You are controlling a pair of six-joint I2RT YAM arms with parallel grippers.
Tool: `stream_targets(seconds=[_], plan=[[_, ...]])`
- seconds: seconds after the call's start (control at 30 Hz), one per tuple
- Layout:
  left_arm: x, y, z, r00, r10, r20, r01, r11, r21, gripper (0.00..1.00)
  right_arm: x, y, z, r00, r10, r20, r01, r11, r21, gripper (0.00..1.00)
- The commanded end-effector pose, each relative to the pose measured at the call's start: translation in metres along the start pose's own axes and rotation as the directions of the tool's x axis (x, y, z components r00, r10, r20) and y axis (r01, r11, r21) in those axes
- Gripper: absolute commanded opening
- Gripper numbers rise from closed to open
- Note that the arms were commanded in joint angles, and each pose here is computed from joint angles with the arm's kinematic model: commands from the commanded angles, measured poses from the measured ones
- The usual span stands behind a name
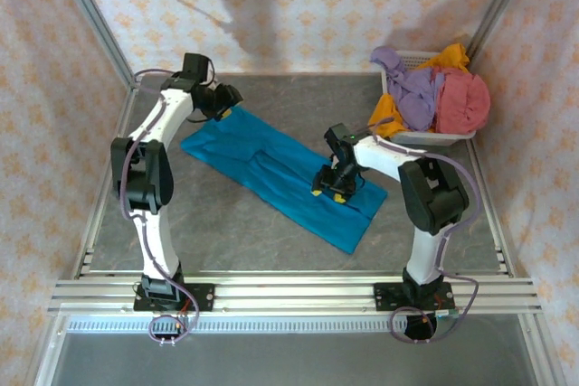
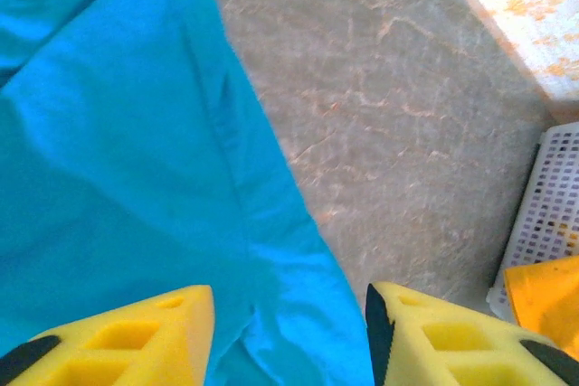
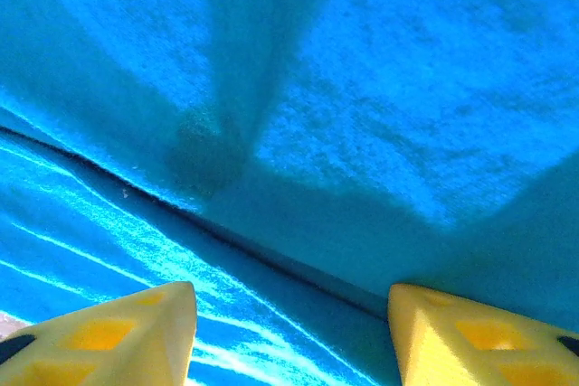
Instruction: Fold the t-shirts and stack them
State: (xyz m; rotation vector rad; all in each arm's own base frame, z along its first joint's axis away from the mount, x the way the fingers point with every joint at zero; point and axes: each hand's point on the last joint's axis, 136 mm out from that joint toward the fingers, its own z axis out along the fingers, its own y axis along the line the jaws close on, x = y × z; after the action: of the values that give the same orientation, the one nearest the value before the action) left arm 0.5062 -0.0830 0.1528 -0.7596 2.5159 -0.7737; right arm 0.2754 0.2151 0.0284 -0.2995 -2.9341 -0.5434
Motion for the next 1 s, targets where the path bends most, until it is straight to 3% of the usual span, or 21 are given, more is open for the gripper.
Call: stream_targets(seconds=[0.0,0.17,0.33,0.5,0.67,0.97], plan=[[0.013,0.029,0.005,0.999,-0.048,0.004,0.048,0.996,-0.070,0.49,0.022,-0.003,0.010,0.998,0.048,-0.048,-0.048,0.999,0.012,0.59],[0.034,0.057,0.021,0.993,-0.119,-0.018,0.117,0.988,-0.100,0.49,0.047,0.017,0.025,0.996,0.025,-0.081,-0.023,1.000,0.019,0.59],[0.045,0.079,0.049,0.975,-0.221,-0.002,0.220,0.973,-0.070,0.49,0.046,0.029,0.024,0.998,0.006,-0.057,-0.005,1.000,0.021,0.59],[0.038,0.092,0.063,0.972,-0.234,0.032,0.236,0.966,-0.102,0.49,0.048,0.040,0.022,0.997,0.003,-0.071,-0.005,1.000,-0.017,0.59],[0.042,0.102,0.094,0.965,-0.259,-0.033,0.253,0.959,-0.126,0.50,0.053,0.039,0.030,0.994,0.030,-0.101,-0.033,0.999,-0.027,0.58],[0.015,0.067,0.127,0.975,-0.210,-0.068,0.206,0.977,-0.061,0.49,0.056,0.074,0.044,0.989,0.084,-0.126,-0.100,0.987,-0.128,0.57]])
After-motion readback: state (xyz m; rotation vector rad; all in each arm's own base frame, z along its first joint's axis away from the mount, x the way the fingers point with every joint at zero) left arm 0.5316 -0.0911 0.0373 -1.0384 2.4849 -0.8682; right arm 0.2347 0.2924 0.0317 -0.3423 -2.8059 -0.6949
